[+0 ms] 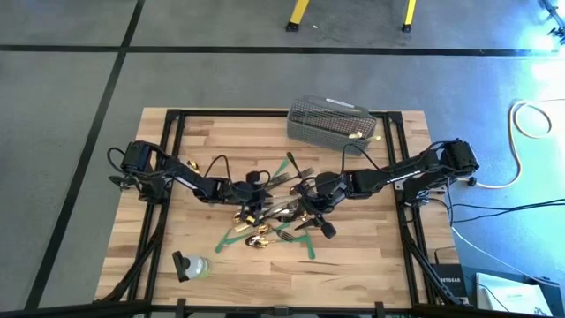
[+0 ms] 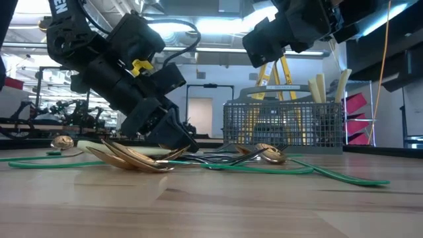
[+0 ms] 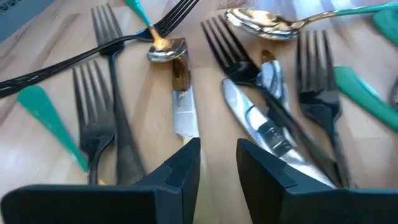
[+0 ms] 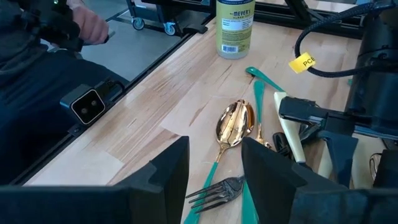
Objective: Sort silverware
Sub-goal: Put the yellow knife into the gray organizer
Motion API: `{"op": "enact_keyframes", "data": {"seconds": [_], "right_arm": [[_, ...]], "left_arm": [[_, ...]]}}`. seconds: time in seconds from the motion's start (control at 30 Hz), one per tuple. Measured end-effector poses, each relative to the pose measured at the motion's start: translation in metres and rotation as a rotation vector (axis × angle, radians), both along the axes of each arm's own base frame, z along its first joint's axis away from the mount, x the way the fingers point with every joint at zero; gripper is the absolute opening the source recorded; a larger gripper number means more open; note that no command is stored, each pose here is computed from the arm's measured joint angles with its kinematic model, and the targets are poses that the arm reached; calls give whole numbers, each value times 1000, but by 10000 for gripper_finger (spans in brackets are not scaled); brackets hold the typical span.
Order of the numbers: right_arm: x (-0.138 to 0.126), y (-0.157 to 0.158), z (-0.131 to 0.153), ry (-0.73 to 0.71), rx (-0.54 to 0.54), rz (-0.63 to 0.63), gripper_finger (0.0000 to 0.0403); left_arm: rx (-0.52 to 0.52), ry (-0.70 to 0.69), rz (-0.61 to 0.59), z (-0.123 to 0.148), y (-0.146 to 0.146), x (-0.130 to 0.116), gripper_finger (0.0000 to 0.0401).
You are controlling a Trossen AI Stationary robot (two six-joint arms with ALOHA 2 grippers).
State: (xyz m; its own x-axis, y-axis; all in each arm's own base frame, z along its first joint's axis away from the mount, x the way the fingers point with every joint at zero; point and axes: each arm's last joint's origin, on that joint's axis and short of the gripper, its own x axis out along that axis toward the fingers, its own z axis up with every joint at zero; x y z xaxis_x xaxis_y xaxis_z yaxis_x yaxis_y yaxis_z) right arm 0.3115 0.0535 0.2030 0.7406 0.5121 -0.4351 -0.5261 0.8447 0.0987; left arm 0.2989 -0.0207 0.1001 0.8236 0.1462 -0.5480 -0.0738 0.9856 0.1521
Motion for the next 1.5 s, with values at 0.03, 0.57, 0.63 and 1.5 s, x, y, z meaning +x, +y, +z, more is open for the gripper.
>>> {"op": "enact_keyframes", "data": {"seconds": [0.03,0.57,0.63,1.5], "right_arm": [[0,0,0,0,0,0,131],[0,0,0,0,-2,-3,131],[0,0,0,0,-2,-3,131],[0,0,0,0,-5,-9,131]], "left_arm": [[1,1,6,0,1,0,90],[64,-14,-15,1,6,0,90],[66,11,3,-3,9,-4,90],[-1,-3,88,-19,19,-32,90]]}}
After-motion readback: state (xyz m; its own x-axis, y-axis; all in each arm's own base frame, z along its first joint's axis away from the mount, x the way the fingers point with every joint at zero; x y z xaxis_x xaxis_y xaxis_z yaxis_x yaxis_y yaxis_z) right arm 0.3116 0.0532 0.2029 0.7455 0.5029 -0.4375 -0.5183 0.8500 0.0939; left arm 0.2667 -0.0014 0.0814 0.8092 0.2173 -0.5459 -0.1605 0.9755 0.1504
